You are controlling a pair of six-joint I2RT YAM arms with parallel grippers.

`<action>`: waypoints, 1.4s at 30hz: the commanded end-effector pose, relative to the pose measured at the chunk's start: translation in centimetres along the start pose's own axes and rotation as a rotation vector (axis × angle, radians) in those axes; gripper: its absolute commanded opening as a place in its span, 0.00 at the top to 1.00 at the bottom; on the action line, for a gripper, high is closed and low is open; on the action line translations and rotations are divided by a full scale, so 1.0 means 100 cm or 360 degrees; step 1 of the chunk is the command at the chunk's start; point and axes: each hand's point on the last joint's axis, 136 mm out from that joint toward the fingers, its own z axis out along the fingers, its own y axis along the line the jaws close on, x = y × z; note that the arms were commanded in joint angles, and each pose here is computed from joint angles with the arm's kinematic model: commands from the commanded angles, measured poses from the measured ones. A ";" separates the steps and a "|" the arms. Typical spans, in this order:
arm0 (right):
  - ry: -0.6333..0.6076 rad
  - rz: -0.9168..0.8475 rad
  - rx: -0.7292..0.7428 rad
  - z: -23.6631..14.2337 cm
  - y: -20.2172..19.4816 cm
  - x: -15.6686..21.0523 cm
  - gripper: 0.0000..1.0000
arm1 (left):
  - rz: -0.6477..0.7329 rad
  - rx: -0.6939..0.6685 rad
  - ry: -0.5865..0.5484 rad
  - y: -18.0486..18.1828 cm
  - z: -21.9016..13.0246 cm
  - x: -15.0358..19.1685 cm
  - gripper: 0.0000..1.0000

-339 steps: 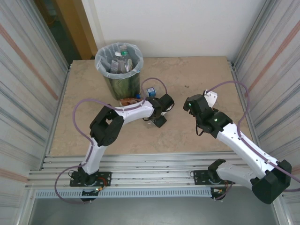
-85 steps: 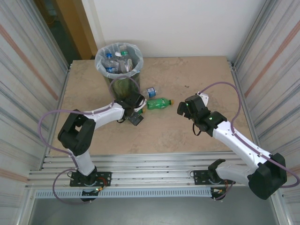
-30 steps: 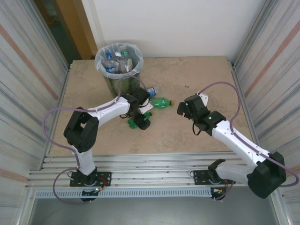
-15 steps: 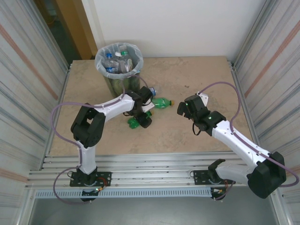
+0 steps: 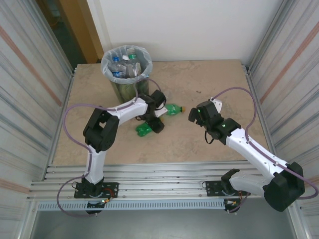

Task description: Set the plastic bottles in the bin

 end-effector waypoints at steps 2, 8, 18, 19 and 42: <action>0.0004 0.0037 0.0029 -0.002 -0.008 0.003 0.02 | 0.0031 0.0026 0.0034 0.001 -0.001 -0.003 0.13; -0.0005 0.0039 0.0047 -0.003 -0.012 0.003 0.02 | 0.0036 0.0037 0.0131 0.000 0.012 0.008 0.17; 0.0003 0.0045 0.0053 -0.003 -0.012 0.004 0.02 | 0.0039 0.0056 0.0198 -0.003 0.025 0.017 0.27; 0.0003 0.0043 0.0055 -0.003 -0.013 0.004 0.02 | 0.0040 0.0056 0.0197 -0.003 0.024 0.017 0.33; 0.0017 0.0030 0.0044 0.003 -0.004 0.001 0.02 | 0.0000 0.0035 -0.0317 -0.015 -0.110 0.008 0.63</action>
